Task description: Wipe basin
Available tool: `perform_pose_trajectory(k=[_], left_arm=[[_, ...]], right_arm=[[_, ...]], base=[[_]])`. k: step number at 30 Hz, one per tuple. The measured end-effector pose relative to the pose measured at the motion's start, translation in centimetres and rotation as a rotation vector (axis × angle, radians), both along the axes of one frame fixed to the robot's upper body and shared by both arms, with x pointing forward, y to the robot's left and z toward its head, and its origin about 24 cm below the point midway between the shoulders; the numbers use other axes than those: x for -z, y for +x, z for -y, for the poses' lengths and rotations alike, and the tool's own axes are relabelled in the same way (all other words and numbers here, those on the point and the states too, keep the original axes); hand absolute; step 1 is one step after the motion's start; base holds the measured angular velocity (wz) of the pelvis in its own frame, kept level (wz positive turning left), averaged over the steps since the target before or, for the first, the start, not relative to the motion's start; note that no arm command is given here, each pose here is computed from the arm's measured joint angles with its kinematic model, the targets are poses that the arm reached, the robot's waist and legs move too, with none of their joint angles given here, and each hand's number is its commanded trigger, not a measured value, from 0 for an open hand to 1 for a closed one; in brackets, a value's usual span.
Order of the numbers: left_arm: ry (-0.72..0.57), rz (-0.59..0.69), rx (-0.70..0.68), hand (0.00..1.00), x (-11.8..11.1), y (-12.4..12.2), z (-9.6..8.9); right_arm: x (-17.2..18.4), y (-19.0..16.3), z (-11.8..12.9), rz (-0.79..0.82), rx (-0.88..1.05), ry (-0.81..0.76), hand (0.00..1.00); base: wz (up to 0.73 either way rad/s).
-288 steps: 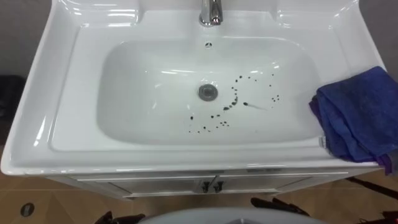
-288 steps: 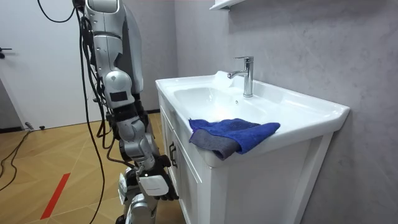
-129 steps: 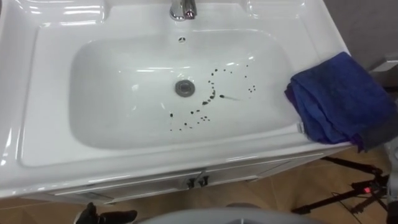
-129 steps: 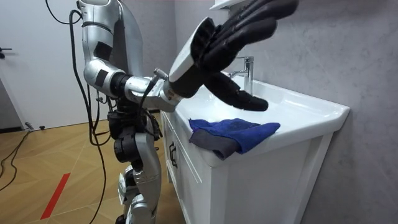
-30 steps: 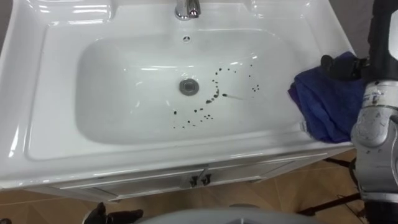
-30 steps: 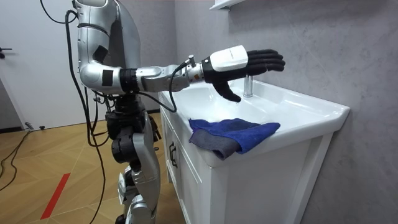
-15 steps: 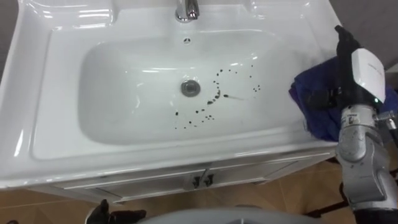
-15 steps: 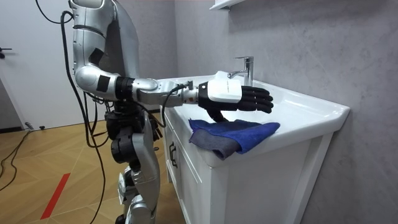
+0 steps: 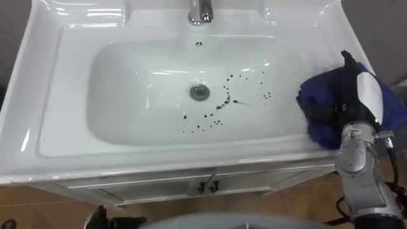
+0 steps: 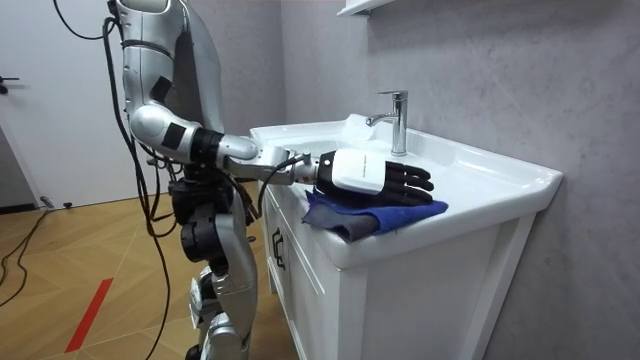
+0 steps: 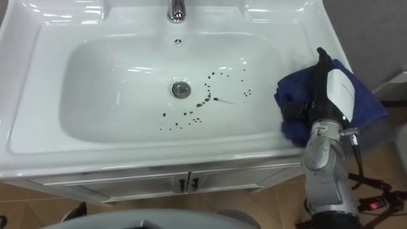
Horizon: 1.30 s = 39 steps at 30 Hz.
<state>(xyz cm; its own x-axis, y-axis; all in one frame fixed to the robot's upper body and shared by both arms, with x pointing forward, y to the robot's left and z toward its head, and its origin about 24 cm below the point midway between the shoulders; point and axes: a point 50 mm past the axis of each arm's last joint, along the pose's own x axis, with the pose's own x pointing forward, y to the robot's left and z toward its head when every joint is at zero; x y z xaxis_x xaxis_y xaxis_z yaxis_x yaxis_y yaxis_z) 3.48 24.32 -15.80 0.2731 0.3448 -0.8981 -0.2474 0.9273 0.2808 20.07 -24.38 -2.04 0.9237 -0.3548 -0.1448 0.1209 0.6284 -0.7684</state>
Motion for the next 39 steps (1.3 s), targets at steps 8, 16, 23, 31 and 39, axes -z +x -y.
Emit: perform_pose_trajectory(k=[8, 16, 23, 31, 39], left_arm=[[0.0, -0.003, -0.003, 0.0, 0.0, -0.1, 0.0], [0.003, -0.008, -0.026, 0.0, 0.0, -0.5, -0.3], [-0.016, -0.002, -0.018, 0.0, 0.0, -0.3, 0.0], [-0.018, -0.004, -0.023, 0.0, 0.0, -0.5, -0.1], [-0.017, -0.004, -0.029, 0.0, 0.0, -0.6, -0.1]], right_arm=[[0.7, -0.2, -0.2, 0.008, 0.015, 0.007, 0.0], [1.4, -0.2, -0.3, 0.012, 0.022, -0.025, 0.0], [2.0, -0.2, -0.2, 0.012, 0.027, -0.035, 0.58], [2.2, -0.1, -0.1, 0.016, 0.031, -0.083, 1.0], [2.2, 0.2, 0.8, 0.025, 0.059, -0.155, 1.0]], base=[[0.01], [0.0], [0.03], [0.04], [0.06]])
